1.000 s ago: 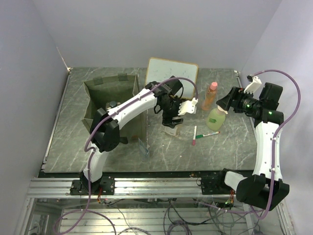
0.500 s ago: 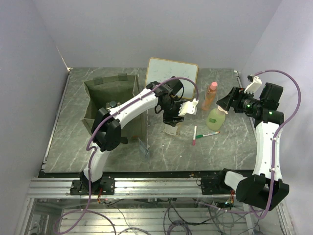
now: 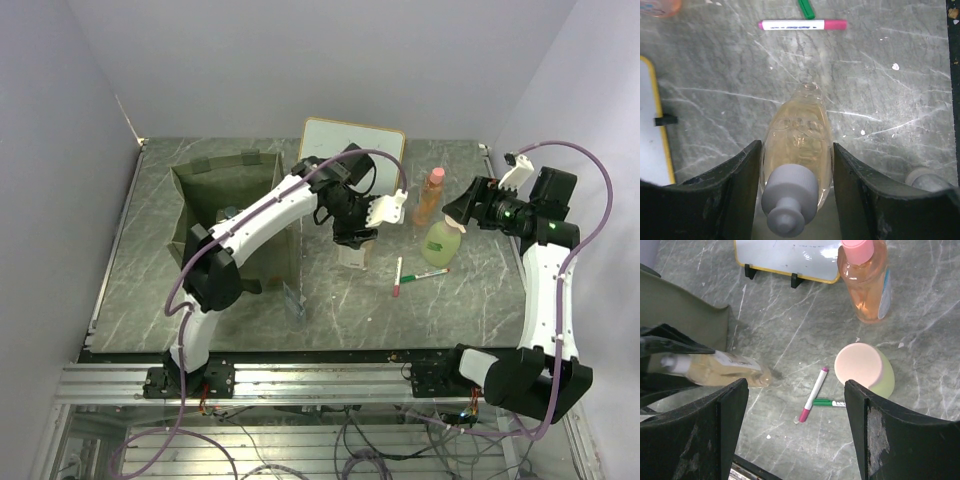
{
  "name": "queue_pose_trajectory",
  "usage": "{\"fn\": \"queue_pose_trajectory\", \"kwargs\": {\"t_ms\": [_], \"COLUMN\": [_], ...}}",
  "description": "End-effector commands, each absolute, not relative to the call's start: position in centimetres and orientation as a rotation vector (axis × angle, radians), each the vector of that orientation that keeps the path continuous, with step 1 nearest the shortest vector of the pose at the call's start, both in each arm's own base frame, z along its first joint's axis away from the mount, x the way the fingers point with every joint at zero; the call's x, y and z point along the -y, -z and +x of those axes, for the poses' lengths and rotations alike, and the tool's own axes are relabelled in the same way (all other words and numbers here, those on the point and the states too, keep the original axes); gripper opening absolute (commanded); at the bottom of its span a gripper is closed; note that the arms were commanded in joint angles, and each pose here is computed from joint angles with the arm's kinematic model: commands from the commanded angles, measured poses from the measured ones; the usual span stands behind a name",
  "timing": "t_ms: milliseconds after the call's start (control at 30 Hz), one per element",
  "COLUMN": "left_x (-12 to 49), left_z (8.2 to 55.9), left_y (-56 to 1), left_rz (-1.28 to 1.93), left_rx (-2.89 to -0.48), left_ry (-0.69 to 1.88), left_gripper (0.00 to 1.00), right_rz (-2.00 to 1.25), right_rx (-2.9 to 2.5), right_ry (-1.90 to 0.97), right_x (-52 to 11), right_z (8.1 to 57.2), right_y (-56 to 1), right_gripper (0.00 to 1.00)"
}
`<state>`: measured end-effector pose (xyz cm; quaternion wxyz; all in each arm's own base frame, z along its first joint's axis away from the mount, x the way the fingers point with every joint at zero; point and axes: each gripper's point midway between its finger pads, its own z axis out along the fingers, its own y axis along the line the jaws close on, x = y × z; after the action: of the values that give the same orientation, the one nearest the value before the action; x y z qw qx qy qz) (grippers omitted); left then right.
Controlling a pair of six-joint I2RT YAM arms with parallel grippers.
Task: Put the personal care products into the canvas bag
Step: Pick up the care product from the center of the board.
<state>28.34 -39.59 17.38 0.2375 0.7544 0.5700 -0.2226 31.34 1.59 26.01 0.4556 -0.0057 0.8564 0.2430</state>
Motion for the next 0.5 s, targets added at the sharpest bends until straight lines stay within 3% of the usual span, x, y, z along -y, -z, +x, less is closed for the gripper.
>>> {"fn": "queue_pose_trajectory", "kwargs": {"t_ms": [0, 467], "left_x": [39.3, 34.4], "left_z": [27.8, 25.8], "left_y": [-28.3, -39.7], "left_rz": [1.912, 1.768], "left_rx": [-1.355, -1.164], "left_ry": [0.553, 0.419], "left_gripper": [0.07, 0.07], "right_rz": [-0.063, -0.282], "right_rx": [-2.082, -2.062], "right_ry": [-0.58, -0.538], "right_x": [-1.4, -4.0], "right_z": [32.0, 34.3], "right_y": [-27.6, -29.8], "right_gripper": [0.77, 0.78]}}
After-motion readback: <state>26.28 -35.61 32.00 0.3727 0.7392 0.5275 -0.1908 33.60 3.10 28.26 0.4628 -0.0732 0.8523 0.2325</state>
